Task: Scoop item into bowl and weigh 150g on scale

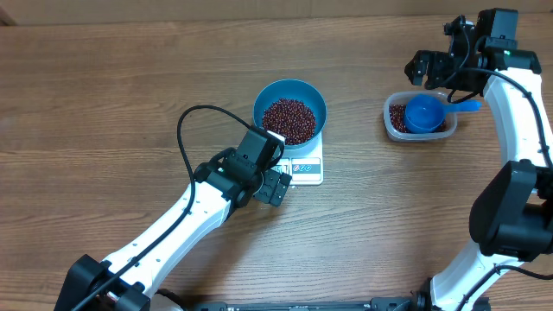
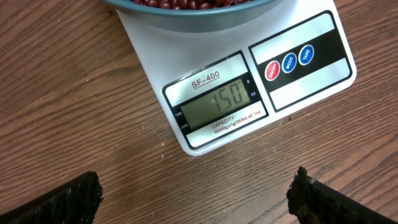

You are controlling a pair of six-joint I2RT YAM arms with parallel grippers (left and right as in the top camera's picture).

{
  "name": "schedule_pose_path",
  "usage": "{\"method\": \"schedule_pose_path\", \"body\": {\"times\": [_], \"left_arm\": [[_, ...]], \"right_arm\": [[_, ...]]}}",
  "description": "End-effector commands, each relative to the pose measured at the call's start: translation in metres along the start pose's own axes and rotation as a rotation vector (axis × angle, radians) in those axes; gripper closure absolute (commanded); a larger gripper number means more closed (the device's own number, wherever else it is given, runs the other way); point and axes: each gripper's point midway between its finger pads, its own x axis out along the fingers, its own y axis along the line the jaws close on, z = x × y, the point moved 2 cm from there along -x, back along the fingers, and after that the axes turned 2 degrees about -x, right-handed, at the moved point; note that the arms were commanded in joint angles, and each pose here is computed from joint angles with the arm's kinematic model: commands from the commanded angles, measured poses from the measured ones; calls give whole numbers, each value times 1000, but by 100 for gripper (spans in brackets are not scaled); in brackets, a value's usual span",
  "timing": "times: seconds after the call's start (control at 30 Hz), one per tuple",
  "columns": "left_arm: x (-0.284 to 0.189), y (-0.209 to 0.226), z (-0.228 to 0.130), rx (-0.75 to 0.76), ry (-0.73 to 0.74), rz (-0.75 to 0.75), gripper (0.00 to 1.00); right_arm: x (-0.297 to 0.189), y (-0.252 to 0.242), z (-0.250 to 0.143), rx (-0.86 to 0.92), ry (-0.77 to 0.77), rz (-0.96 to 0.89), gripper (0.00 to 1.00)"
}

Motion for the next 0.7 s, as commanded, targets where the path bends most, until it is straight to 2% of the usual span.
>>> {"method": "schedule_pose_path", "body": {"times": [0.0, 0.23, 0.67], "left_arm": [[0, 3, 0, 15, -3, 10, 0], [0, 3, 0, 15, -3, 10, 0], [0, 3, 1, 15, -4, 10, 1]], "right_arm": [[-9, 4, 12, -20, -36, 5, 0], [-20, 14, 17, -39, -61, 10, 0], [-126, 70, 46, -153, -295, 33, 0]]}}
